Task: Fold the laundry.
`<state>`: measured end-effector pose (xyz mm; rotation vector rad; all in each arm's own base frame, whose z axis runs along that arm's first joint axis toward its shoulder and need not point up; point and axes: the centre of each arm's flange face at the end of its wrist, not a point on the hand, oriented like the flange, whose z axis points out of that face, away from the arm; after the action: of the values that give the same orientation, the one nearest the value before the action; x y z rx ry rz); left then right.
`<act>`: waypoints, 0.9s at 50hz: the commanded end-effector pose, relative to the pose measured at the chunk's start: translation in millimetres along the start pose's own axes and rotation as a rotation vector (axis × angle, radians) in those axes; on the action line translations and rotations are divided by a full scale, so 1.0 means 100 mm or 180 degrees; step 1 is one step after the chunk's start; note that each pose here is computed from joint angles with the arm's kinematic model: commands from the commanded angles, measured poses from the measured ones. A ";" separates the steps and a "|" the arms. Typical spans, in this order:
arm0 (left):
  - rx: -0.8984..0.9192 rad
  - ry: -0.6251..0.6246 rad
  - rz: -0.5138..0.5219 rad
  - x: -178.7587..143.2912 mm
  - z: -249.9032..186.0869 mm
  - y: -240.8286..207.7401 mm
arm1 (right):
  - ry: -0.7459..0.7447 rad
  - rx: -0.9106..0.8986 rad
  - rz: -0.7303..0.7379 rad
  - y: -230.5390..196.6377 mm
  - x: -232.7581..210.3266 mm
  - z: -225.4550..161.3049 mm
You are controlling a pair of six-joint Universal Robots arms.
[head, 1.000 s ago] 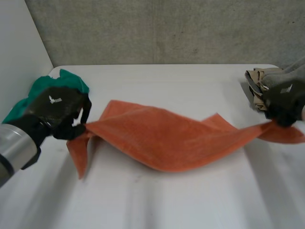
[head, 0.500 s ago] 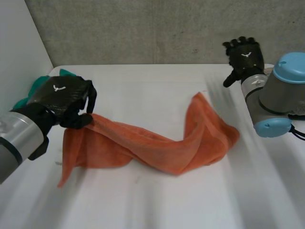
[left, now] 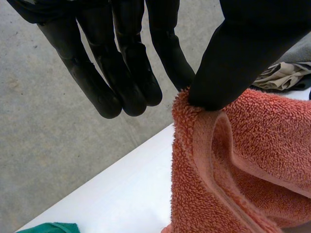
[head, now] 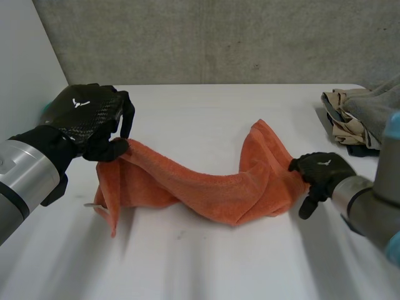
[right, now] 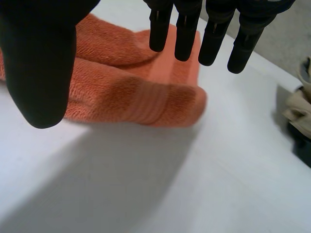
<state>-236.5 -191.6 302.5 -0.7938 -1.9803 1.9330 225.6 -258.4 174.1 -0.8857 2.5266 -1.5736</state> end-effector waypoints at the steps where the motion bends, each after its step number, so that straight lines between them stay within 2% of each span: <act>1: -0.0012 -0.0011 -0.0004 -0.01 0.01 0.01 | -0.0027 0.0465 -0.0106 0.15 -0.26 0.28; 9: -0.0034 -0.0022 -0.0004 -0.02 0.01 0.03 | -0.0046 0.0507 -0.0142 0.21 -0.36 0.42; 18: -0.0252 -0.0099 -0.0042 -0.11 0.10 0.23 | 0.0188 0.0690 -0.0055 -0.19 0.04 0.14; 20: -0.0326 -0.0108 -0.0047 -0.13 0.12 0.29 | 0.0175 0.0629 -0.0111 -0.28 0.12 0.04; 27: -0.0749 -0.0126 0.0081 -0.25 0.40 0.70 | -0.0184 -0.0173 -0.0539 -0.41 0.30 -0.27; 29: -0.0860 -0.0112 0.0201 -0.29 0.53 0.83 | -0.0216 -0.0321 -0.0638 -0.44 0.36 -0.26; 32: -0.0946 -0.0097 0.0286 -0.33 0.67 0.92 | -0.0139 -0.0219 -0.0682 -0.52 0.44 -0.13; 36: -0.0807 -0.0155 0.0382 -0.43 0.92 0.84 | 0.0015 0.0237 -0.0589 -0.75 0.47 0.11; 39: -0.0309 -0.0348 0.0472 -0.57 1.13 0.42 | 0.0262 0.0920 -0.0492 -1.12 0.54 0.24; 40: 0.0037 -0.0477 0.0499 -0.65 1.22 0.15 | 0.0351 0.1134 -0.0462 -1.24 0.57 0.25; 41: 0.0250 -0.0561 0.0514 -0.71 1.25 -0.01 | 0.0563 0.1572 -0.0379 -1.48 0.67 0.24; 45: 0.1134 -0.0890 0.0448 -0.88 1.23 -0.68 | 0.1107 0.2637 -0.0099 -2.02 0.93 -0.01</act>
<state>-243.3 -327.5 278.9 -0.8555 -2.0797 2.1150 236.0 -347.7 284.7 -0.9525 2.1851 -2.1173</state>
